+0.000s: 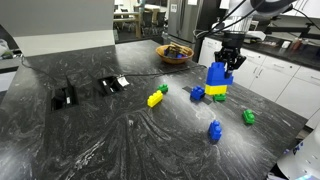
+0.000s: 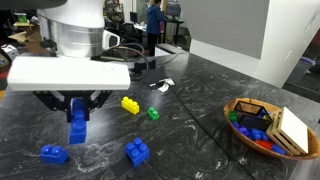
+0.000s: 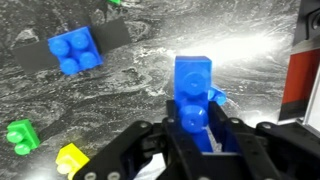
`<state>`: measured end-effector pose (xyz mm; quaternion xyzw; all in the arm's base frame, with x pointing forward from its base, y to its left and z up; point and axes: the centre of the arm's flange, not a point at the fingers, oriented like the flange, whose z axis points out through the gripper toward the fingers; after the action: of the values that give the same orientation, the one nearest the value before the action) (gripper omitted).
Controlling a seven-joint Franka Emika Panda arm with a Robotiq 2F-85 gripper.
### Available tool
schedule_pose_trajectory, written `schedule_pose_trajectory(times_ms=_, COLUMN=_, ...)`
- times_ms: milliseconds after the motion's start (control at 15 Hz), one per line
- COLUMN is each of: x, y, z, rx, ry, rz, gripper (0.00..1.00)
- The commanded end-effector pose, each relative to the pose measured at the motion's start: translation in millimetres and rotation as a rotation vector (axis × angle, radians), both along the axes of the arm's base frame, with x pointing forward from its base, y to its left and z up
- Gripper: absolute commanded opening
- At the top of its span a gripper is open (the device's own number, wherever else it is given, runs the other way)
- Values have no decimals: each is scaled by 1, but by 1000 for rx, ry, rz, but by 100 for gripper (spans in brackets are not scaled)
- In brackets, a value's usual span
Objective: Remove the green block from the blue one and put it on the table, move the building block tower slightly to the right, and then move the blue block backwards
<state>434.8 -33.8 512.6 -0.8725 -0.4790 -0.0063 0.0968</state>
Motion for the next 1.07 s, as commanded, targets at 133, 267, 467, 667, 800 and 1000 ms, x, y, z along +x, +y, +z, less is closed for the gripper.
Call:
schedule_pose_trajectory(times_ms=133, x=-23, y=2, z=-52, rx=59, ry=52, rz=-72, gripper=9)
schedule_pose_trajectory(times_ms=267, x=-23, y=1, z=-74, rx=-2, ry=61, rz=-67, gripper=9)
schedule_pose_trajectory(times_ms=467, x=-24, y=-6, z=-93, rx=-130, ry=50, rz=1, gripper=9)
schedule_pose_trajectory(times_ms=667, x=-32, y=-12, z=-100, rx=-235, ry=66, rz=56, gripper=9)
schedule_pose_trajectory(times_ms=800, x=-36, y=-11, z=-104, rx=-253, ry=75, rz=69, gripper=9)
schedule_pose_trajectory(times_ms=1000, x=-35, y=-6, z=-114, rx=-243, ry=82, rz=54, gripper=9)
